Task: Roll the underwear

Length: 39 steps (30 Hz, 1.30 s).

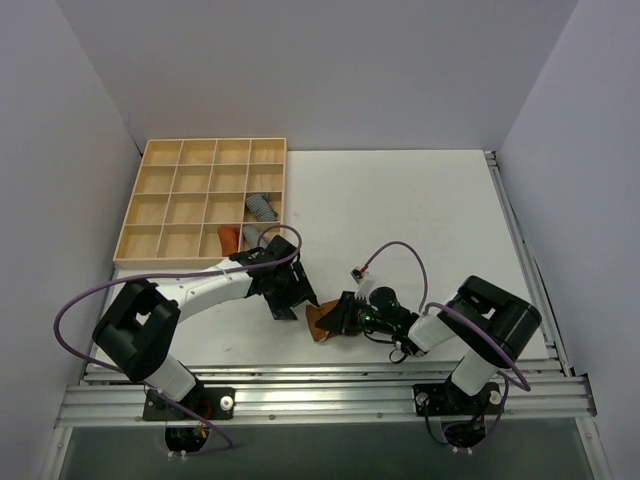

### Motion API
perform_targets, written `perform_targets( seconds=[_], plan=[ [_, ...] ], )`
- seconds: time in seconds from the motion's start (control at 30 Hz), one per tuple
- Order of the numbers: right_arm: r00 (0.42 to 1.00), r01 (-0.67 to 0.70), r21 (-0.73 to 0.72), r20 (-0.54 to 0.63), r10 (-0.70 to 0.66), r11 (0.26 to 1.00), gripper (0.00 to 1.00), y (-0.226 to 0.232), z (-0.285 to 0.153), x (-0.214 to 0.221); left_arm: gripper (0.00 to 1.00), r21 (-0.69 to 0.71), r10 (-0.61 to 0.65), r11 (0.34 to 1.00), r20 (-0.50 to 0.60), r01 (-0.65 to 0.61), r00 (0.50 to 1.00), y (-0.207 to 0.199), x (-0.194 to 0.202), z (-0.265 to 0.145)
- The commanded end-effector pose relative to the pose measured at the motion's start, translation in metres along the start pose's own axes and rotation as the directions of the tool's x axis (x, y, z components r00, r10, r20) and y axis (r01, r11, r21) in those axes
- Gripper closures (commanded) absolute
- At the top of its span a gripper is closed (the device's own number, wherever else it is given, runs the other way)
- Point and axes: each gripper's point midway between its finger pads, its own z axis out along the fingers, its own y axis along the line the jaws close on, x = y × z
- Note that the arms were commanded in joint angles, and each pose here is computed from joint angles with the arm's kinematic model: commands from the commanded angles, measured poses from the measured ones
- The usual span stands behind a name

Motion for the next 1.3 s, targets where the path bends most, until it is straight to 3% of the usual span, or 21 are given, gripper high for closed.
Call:
perform_targets(
  seconds=[0.0,0.53,0.8,1.0,1.03,1.2,1.27],
  plan=[
    [0.988,-0.057,0.218,-0.129,0.087,0.974,1.00,-0.065,-0.020,0.048,0.27,0.089,0.048,0.995,0.013,-0.048,0.999,-0.018,0.003,-0.006],
    [0.982,-0.149,0.139,-0.097,0.164,0.979,0.99,-0.070,-0.023,0.057,0.35,0.016,0.102,0.995,-0.021,-0.102,0.995,-0.010,0.014,0.022],
    [0.976,-0.183,0.142,-0.090,0.196,0.973,0.96,-0.076,-0.030,0.066,0.53,-0.038,0.103,0.994,-0.062,-0.106,0.993,-0.002,0.020,0.041],
    [0.975,-0.187,0.193,-0.084,0.207,0.963,0.75,-0.082,-0.036,0.068,0.65,-0.104,0.126,0.985,-0.096,-0.136,0.987,0.004,0.025,0.044],
    [0.969,-0.196,0.241,-0.100,0.225,0.950,0.65,-0.091,-0.040,0.074,0.67,-0.129,0.124,0.982,-0.108,-0.138,0.986,0.008,0.027,0.046],
    [0.982,-0.130,0.308,-0.095,0.166,0.943,0.52,-0.089,-0.038,0.058,0.72,-0.192,0.118,0.971,-0.131,-0.142,0.984,0.020,0.031,0.044],
    [0.983,-0.097,0.420,-0.102,0.153,0.902,0.49,-0.099,-0.041,0.052,0.74,-0.230,0.115,0.962,-0.138,-0.145,0.984,0.027,0.032,0.042]
  ],
)
